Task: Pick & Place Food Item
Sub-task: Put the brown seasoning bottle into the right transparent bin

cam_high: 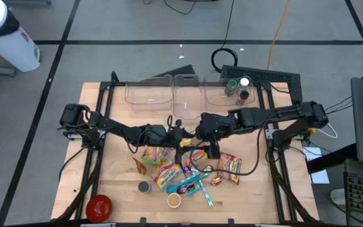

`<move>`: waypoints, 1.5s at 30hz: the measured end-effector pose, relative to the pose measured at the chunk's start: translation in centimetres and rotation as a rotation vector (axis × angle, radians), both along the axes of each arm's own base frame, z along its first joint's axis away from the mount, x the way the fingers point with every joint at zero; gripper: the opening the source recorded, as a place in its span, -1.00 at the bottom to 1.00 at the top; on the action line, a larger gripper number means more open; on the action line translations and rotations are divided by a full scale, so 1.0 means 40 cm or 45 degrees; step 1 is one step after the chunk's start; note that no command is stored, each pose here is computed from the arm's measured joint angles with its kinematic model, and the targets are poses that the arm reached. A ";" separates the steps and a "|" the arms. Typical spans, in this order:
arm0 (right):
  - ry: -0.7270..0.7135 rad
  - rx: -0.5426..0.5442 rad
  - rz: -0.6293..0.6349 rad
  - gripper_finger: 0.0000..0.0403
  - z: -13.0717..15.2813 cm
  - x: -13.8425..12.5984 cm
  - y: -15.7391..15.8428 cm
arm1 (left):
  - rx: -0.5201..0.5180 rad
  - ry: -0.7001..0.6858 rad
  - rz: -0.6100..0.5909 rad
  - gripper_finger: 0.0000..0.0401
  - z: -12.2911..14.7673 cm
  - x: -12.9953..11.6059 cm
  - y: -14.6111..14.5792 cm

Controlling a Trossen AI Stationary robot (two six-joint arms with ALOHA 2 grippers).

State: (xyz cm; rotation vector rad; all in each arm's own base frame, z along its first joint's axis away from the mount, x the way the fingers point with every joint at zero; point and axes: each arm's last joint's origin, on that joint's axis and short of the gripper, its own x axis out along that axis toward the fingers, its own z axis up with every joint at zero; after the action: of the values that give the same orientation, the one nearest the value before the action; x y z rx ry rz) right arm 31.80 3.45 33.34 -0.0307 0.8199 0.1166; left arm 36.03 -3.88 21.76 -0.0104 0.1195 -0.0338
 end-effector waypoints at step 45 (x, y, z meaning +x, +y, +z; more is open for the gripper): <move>-0.046 0.000 -0.036 -0.20 0.010 -0.035 -0.031 | -0.024 -0.071 0.079 0.72 0.051 -0.019 -0.002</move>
State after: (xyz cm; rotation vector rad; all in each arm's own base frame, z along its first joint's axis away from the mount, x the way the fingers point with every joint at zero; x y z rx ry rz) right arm 30.42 2.23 33.74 -0.0215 0.7839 0.0889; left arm 35.25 -3.98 23.82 -0.0316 0.0634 0.0266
